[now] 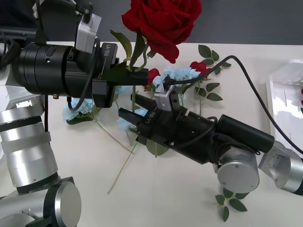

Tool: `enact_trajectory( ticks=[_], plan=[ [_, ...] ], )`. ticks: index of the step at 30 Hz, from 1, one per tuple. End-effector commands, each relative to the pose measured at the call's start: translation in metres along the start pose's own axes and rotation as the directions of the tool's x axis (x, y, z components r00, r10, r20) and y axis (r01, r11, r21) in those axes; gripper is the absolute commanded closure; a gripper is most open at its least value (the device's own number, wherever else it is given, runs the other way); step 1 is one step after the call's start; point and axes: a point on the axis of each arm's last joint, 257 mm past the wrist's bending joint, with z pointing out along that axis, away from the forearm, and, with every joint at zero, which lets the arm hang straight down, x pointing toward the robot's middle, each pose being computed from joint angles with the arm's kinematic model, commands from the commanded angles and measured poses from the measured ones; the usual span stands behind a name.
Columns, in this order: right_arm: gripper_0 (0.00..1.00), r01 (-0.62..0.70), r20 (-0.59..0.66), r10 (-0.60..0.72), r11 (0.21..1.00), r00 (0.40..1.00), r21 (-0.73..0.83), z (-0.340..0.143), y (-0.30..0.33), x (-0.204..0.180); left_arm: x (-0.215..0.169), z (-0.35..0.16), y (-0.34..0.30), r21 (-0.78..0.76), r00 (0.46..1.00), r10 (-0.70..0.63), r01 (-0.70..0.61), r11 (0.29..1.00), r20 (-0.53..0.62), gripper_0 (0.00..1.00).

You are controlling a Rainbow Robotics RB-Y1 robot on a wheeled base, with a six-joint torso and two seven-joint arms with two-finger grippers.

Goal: Put the red flowers into the right box and the blue flowers into the left box

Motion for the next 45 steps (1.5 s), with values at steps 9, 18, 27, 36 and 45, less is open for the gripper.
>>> enact_trajectory(
  ticks=[9,18,27,36,45],
  plan=[
    [1.0,-0.008,0.059,0.007,1.0,0.998,0.01,0.005,-0.008,-0.028,-0.011,0.001,0.0,0.007,0.995,0.096,-0.096,0.995,-0.004,1.0],
    [1.0,-0.007,0.079,0.005,0.999,0.997,0.033,0.002,-0.018,-0.036,-0.011,0.001,0.0,0.007,0.995,0.096,-0.096,0.995,-0.004,0.0],
    [1.0,0.014,0.071,-0.018,0.998,0.997,0.055,-0.006,-0.031,-0.038,-0.011,0.001,0.0,0.007,0.995,0.096,-0.096,0.995,-0.004,0.0],
    [1.0,0.049,0.014,-0.051,0.995,0.999,0.084,-0.046,-0.06,-0.055,-0.011,0.001,0.0,0.007,0.995,0.096,-0.096,0.995,-0.004,0.0],
    [1.0,-0.039,-0.016,0.043,0.978,0.999,0.203,-0.103,-0.106,-0.083,0.011,-0.001,0.008,-0.04,0.999,0.028,-0.029,0.999,-0.024,0.0]
  ],
)
